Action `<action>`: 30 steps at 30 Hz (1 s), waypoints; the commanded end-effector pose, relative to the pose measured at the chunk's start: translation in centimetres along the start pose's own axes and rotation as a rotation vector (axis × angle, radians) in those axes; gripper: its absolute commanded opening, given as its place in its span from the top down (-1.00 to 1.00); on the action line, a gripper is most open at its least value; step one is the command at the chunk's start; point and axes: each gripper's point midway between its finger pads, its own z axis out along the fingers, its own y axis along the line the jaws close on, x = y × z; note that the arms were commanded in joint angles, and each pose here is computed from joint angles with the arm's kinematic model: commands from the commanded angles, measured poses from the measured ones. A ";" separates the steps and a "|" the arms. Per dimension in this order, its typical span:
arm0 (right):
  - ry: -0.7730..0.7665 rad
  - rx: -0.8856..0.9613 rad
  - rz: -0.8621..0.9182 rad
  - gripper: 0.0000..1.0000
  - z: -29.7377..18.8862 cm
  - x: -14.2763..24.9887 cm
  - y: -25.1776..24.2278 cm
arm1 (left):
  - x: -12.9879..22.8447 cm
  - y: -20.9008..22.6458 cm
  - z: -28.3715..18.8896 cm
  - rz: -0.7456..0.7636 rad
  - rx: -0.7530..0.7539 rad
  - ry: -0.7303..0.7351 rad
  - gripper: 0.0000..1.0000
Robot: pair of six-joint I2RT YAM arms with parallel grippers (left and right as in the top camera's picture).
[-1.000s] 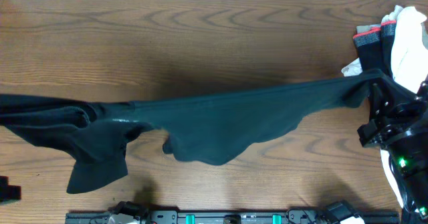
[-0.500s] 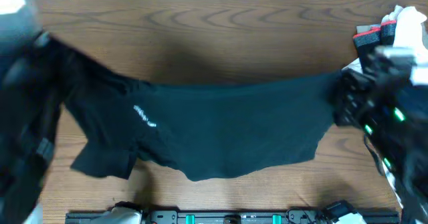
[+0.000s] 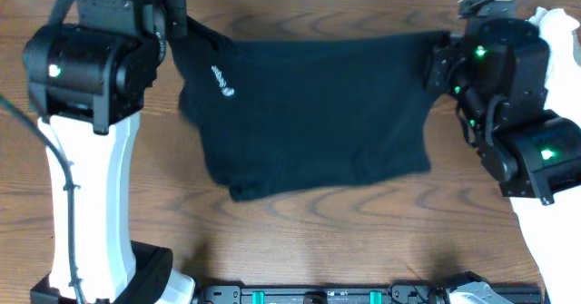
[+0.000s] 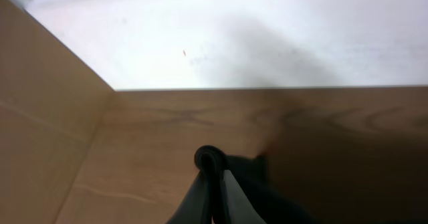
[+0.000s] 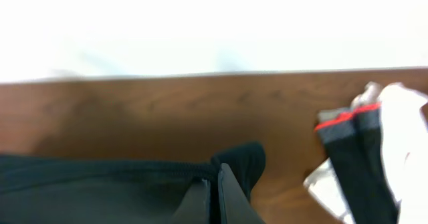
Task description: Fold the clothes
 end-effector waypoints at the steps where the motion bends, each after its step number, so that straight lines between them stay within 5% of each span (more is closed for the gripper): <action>1: -0.077 0.043 -0.014 0.97 -2.0 -1.9 -1.6 | -2.1 2.5 -4.5 -0.010 -0.025 -0.118 0.88; 19: -0.202 -0.034 0.011 0.97 -13.4 -1.8 -3.6 | 1.1 10.0 -22.6 -0.150 0.022 -0.409 0.88; 25: -0.154 -0.071 0.009 0.98 -12.6 -1.0 -2.8 | 0.9 9.9 -22.3 -0.143 0.020 -0.406 0.88; 30: -0.101 -0.061 -0.004 0.97 -9.5 -0.8 -2.1 | -0.9 8.3 -17.7 -0.103 -0.032 -0.336 0.88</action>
